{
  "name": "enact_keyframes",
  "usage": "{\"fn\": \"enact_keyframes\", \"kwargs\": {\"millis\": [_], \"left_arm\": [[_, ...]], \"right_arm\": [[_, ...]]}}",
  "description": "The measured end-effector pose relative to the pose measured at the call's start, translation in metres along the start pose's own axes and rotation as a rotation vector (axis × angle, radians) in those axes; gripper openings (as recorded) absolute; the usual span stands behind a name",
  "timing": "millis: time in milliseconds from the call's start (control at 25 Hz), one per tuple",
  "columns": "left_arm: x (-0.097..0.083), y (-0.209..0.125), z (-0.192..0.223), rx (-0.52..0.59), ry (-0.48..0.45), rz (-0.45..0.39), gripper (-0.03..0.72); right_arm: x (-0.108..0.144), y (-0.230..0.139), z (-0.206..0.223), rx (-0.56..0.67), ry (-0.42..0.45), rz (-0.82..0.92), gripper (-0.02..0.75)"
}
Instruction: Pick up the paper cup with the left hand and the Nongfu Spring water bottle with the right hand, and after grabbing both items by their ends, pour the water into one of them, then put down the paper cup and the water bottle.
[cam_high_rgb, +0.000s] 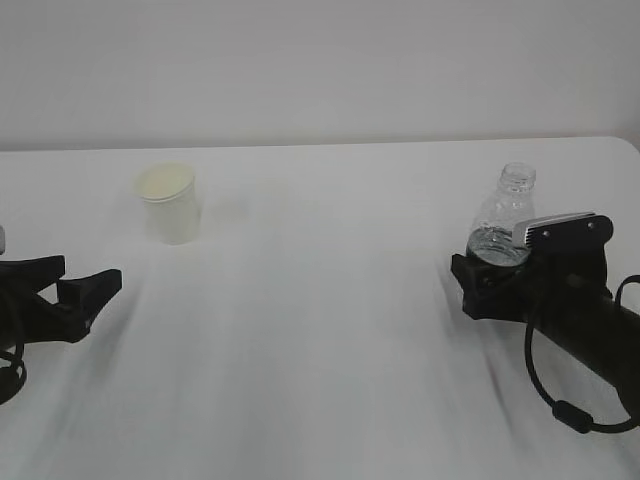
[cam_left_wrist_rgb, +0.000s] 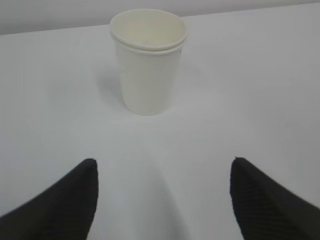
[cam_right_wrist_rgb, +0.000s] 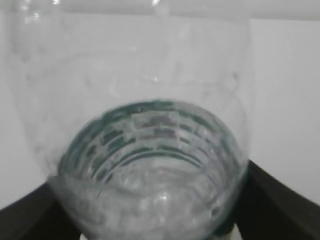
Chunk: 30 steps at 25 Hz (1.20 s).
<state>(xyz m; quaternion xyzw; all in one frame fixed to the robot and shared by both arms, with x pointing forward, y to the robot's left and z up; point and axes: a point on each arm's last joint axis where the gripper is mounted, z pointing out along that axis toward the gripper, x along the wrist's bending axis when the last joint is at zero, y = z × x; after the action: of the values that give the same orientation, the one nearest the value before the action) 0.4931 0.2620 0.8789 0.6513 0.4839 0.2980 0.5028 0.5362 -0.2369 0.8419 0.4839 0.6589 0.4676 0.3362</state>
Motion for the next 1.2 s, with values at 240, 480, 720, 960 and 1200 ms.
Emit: {"fn": "enact_keyframes", "kwargs": {"millis": [240, 480, 720, 960, 1200], "left_arm": [[0.000, 0.000, 0.000, 0.000, 0.000, 0.000, 0.588], [0.000, 0.000, 0.000, 0.000, 0.000, 0.000, 0.588], [0.000, 0.000, 0.000, 0.000, 0.002, -0.001, 0.588], [0.000, 0.000, 0.000, 0.000, 0.002, -0.001, 0.588], [0.000, 0.000, 0.000, 0.000, 0.002, -0.001, 0.588]], "right_arm": [[-0.002, 0.008, 0.008, -0.037, -0.002, -0.005, 0.609], [-0.002, 0.012, 0.012, -0.051, -0.002, -0.008, 0.599], [-0.002, 0.009, 0.012, -0.022, -0.003, -0.008, 0.596], [-0.002, 0.008, 0.012, -0.010, -0.004, -0.008, 0.596], [-0.002, 0.007, 0.012, 0.003, -0.004, -0.008, 0.596]]}}
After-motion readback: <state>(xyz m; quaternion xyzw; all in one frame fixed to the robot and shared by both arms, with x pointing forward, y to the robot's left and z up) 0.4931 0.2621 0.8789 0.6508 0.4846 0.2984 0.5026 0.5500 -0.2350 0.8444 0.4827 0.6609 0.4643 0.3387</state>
